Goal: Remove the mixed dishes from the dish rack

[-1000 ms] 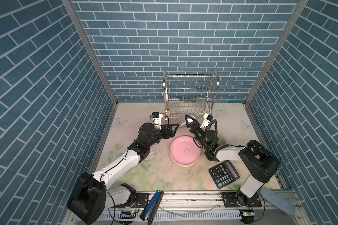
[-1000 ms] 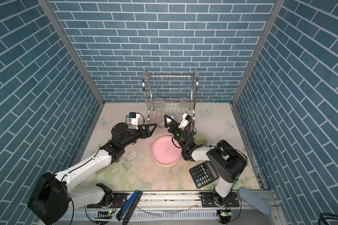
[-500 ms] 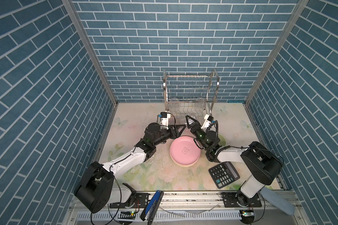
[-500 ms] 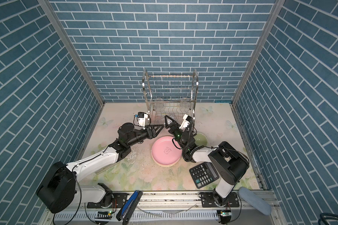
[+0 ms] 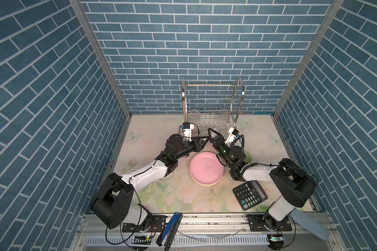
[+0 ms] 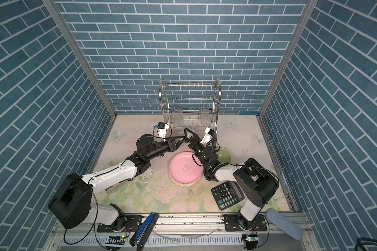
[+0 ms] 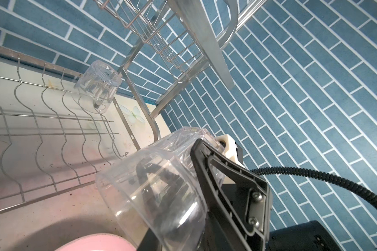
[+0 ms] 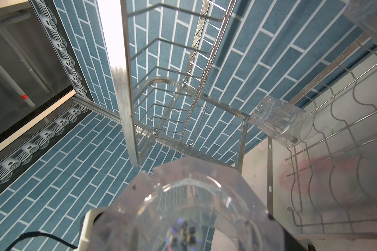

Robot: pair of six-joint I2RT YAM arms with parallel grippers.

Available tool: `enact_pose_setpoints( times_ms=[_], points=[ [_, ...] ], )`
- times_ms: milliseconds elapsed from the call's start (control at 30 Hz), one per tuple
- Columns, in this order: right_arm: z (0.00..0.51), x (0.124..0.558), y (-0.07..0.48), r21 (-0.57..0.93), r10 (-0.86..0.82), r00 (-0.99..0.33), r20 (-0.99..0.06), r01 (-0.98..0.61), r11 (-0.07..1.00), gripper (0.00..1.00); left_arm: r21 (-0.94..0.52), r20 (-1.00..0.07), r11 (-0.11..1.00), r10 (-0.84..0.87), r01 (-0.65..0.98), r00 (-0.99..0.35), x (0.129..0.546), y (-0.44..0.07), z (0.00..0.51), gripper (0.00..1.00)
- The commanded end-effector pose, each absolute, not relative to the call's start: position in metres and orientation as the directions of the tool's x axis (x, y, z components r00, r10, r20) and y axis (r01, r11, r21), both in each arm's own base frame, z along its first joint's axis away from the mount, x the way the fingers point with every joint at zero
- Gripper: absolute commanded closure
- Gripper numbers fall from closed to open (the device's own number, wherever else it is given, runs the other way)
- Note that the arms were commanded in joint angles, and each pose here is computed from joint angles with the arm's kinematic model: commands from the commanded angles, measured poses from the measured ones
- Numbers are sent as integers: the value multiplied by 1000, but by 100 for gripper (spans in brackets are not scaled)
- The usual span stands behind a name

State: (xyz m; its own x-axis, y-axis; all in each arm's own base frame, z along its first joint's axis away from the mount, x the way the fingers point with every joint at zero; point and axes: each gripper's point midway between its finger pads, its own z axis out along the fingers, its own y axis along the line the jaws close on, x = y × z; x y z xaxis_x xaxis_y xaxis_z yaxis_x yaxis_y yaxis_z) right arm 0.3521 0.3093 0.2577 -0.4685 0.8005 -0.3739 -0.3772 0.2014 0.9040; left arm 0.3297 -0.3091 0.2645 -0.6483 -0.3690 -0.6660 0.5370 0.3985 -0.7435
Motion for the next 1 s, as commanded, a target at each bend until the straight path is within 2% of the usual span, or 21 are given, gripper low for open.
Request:
enact_pose_setpoints(
  times_ms=[0, 100, 300, 400, 467, 567, 667, 700, 733, 967],
  points=[
    [293, 342, 304, 893, 827, -461, -322, -437, 105, 100, -737, -674, 322, -412, 594, -613, 331, -317, 298, 70],
    [295, 342, 304, 893, 829, -460, -318, -439, 99, 100, -742, -666, 298, -427, 600, -612, 332, -319, 305, 74],
    [296, 341, 304, 890, 829, -459, -318, -447, 94, 100, -750, -652, 268, -450, 604, -610, 333, -319, 315, 100],
    [297, 341, 304, 886, 834, -452, -316, -456, 88, 95, -752, -648, 261, -458, 605, -608, 331, -317, 318, 100],
    [297, 340, 304, 884, 832, -454, -318, -458, 88, 84, -752, -649, 261, -458, 606, -608, 330, -316, 319, 100],
    [297, 340, 304, 882, 830, -453, -327, -462, 95, 55, -749, -652, 261, -454, 608, -608, 326, -315, 321, 100],
    [297, 339, 303, 878, 830, -444, -338, -467, 108, 37, -743, -661, 270, -440, 613, -608, 322, -313, 323, 100],
    [296, 339, 302, 878, 832, -438, -342, -465, 116, 4, -738, -667, 277, -433, 615, -606, 319, -311, 325, 100],
    [295, 339, 300, 877, 832, -433, -347, -463, 125, 1, -732, -675, 285, -429, 619, -601, 317, -310, 328, 100],
    [287, 340, 297, 877, 828, -418, -374, -449, 169, 1, -695, -719, 379, -368, 611, -589, 300, -293, 334, 100]
  ],
)
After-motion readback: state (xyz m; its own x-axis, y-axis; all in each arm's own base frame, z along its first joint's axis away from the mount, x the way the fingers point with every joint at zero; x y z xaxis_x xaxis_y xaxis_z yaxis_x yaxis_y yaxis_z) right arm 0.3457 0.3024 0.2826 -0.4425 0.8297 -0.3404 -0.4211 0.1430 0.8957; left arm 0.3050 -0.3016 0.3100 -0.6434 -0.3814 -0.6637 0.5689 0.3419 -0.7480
